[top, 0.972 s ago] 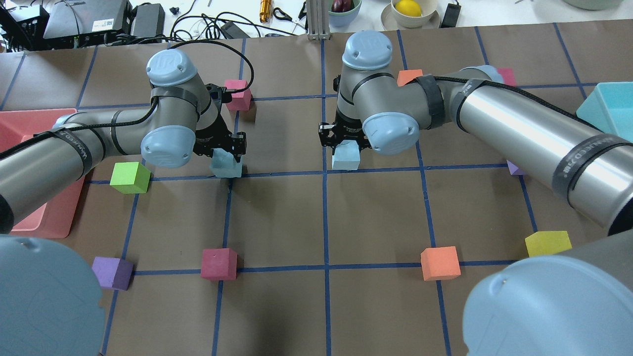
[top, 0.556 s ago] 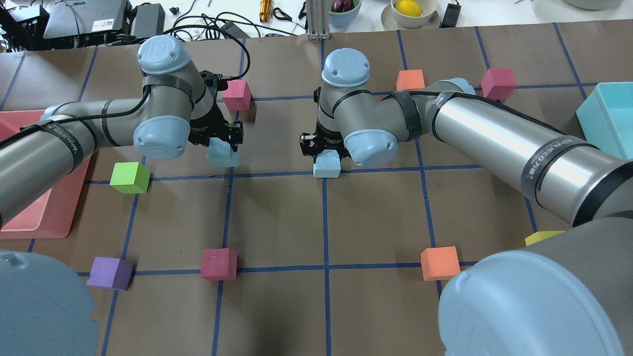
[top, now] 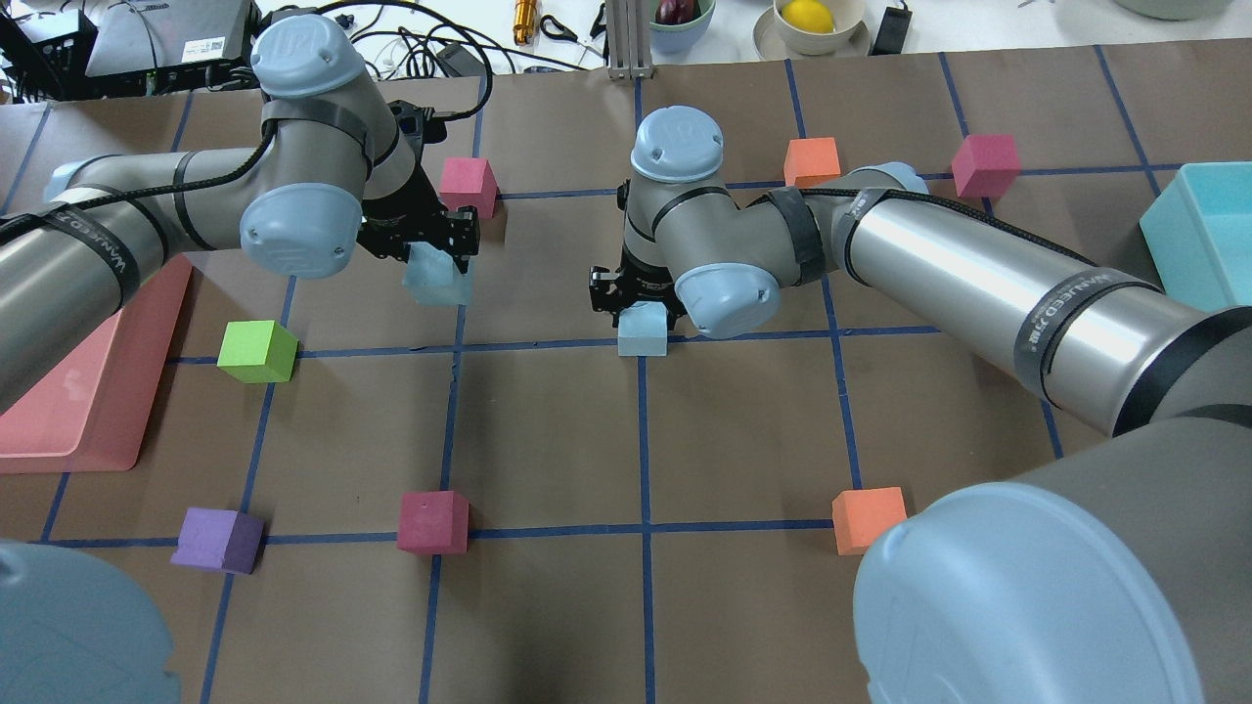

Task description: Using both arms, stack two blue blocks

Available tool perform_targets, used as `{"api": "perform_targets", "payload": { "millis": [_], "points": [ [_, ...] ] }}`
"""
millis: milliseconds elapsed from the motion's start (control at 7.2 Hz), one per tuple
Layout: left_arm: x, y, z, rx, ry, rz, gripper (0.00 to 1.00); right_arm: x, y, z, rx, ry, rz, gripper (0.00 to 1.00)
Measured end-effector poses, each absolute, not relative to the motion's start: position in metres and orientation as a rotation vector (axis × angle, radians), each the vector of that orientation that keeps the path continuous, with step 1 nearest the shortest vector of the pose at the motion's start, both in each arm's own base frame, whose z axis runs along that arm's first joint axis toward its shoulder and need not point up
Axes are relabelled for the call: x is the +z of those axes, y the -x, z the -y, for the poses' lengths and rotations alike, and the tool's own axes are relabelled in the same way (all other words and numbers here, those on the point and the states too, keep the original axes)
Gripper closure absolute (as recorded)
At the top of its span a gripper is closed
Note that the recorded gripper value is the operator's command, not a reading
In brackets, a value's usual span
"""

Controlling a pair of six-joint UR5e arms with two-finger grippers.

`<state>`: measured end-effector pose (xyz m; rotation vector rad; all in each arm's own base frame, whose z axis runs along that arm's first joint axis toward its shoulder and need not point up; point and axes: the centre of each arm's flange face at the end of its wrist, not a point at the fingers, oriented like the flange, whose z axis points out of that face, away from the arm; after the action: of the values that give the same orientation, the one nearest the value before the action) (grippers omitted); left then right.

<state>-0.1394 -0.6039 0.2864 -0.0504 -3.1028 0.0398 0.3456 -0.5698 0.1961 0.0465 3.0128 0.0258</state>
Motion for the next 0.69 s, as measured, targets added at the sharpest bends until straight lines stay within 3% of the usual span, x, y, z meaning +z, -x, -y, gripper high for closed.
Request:
{"api": "perform_targets", "payload": {
  "millis": [694],
  "points": [
    [0.305, 0.191, 0.594, 0.044, -0.010, 3.095, 1.00, 0.266, -0.295, 0.603, 0.143, -0.192, -3.037, 0.00]
  ]
}}
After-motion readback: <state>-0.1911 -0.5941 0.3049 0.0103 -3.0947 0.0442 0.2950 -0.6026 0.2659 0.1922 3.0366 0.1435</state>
